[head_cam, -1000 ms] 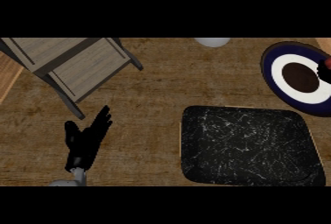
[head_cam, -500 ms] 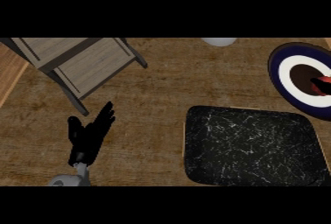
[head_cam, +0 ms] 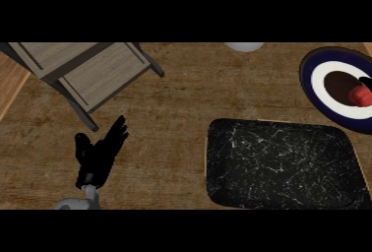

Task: Pick the bell pepper from the tray and place it in the plate

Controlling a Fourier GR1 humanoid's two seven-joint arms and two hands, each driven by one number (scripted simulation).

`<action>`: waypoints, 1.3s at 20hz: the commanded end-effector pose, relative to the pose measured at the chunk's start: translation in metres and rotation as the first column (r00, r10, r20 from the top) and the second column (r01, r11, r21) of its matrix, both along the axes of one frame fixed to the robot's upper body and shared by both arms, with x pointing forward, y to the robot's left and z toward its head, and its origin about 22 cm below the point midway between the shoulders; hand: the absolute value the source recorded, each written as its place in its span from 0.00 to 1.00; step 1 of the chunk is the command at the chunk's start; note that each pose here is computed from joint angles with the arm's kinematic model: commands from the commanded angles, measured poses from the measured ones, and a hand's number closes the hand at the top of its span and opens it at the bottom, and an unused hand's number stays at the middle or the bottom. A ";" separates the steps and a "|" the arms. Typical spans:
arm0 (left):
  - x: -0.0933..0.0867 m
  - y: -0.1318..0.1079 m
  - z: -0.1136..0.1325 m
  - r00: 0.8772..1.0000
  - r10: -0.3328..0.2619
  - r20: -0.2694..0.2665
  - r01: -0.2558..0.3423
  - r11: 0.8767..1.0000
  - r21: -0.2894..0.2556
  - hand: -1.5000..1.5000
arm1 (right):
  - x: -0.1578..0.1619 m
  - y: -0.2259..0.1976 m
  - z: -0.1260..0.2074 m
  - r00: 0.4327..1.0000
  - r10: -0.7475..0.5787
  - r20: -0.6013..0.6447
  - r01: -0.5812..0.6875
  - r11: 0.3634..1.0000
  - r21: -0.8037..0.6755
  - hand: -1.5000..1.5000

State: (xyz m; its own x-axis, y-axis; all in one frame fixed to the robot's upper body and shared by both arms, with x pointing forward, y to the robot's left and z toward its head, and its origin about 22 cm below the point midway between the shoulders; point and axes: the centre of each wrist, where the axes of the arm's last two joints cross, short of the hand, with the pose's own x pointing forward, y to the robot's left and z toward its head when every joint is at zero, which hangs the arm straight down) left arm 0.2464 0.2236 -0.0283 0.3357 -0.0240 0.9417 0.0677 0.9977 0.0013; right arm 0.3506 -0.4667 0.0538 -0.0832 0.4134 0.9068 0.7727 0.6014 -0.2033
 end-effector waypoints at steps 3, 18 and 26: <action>-0.008 0.000 -0.002 1.000 0.004 -0.015 -0.004 1.000 0.002 0.50 | -0.027 -0.028 -0.008 0.994 0.005 0.108 -0.019 0.992 0.128 0.00; -0.002 0.015 -0.007 0.999 0.033 -0.040 -0.034 0.999 -0.012 0.50 | -0.124 -0.066 -0.071 0.946 0.323 0.026 -0.324 0.939 0.113 0.00; -0.020 0.017 0.001 0.998 0.048 -0.027 -0.047 0.999 0.023 0.50 | -0.153 -0.049 -0.114 0.943 0.327 -0.064 -0.322 0.944 0.076 0.00</action>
